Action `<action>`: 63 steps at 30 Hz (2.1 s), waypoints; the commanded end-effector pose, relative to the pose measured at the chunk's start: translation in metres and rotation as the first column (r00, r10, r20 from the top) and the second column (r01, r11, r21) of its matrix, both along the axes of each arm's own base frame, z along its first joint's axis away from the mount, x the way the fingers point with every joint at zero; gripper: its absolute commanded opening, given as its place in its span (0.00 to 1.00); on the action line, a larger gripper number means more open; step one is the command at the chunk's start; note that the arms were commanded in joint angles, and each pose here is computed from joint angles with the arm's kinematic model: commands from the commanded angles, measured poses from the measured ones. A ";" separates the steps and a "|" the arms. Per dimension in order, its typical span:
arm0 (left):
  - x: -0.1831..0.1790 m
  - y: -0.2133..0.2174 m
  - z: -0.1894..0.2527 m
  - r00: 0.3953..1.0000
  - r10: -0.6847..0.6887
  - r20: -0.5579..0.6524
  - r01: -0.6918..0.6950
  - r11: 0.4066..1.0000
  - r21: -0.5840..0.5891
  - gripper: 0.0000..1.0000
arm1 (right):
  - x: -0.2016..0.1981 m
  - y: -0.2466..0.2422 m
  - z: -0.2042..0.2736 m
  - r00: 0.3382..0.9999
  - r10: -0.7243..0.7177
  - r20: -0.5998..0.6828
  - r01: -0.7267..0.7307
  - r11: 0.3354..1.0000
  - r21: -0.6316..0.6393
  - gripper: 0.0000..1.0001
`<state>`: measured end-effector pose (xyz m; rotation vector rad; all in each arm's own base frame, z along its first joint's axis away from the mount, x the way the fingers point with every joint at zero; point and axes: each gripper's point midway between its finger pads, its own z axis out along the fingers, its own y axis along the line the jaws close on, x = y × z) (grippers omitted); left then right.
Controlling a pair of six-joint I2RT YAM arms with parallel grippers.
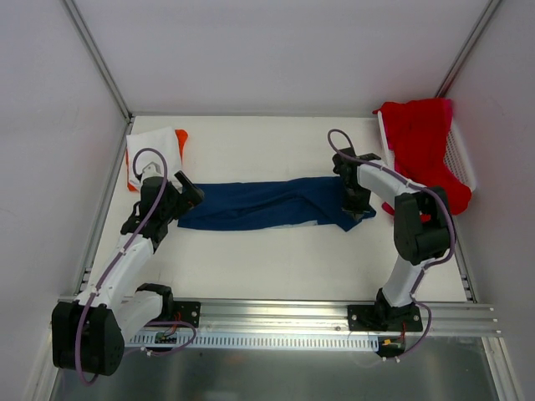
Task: Fold and stack the t-shirts
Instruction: Fold the tshirt
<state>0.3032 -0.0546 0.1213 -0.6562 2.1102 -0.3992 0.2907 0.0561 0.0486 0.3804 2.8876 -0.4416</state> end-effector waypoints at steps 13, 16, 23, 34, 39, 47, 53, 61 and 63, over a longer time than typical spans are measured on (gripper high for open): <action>0.009 0.000 0.014 0.999 -0.015 0.042 0.014 0.999 0.033 0.99 | 0.066 0.016 -0.007 0.999 0.042 0.019 -0.043 0.997 0.057 0.00; 0.011 0.001 0.011 0.999 -0.017 0.032 0.015 0.999 0.045 0.99 | 0.071 0.020 -0.016 0.999 0.034 0.011 -0.036 0.993 0.109 0.01; 0.016 0.002 0.010 1.000 -0.010 0.025 0.009 0.999 0.054 0.99 | 0.081 0.036 -0.030 0.999 -0.015 0.039 0.002 0.947 0.320 0.00; 0.024 -0.001 -0.003 1.000 -0.016 -0.012 0.017 0.999 0.046 0.99 | 0.120 0.037 -0.022 0.996 -0.044 0.073 0.007 0.891 0.454 0.00; 0.027 -0.001 -0.003 1.000 -0.016 -0.016 0.017 0.999 0.049 0.99 | 0.150 0.038 -0.018 0.993 -0.079 0.093 0.020 0.859 0.512 0.00; 0.030 0.001 -0.007 0.999 -0.017 -0.028 0.019 0.997 0.073 0.99 | 0.215 0.061 -0.017 0.988 -0.112 0.109 0.016 0.763 0.646 0.00; 0.032 0.002 -0.011 0.999 -0.017 -0.039 0.020 0.996 0.083 0.99 | 0.274 0.084 -0.003 0.967 -0.184 0.174 -0.017 0.640 0.768 0.01; 0.033 0.000 -0.019 0.998 -0.024 -0.061 0.029 0.996 0.080 0.99 | 0.343 0.112 -0.025 0.892 -0.367 0.263 -0.081 0.443 0.893 0.00; 0.031 0.001 -0.021 0.998 -0.024 -0.066 0.029 0.996 0.085 0.99 | 0.369 0.119 -0.013 0.842 -0.441 0.310 -0.134 0.386 0.913 0.01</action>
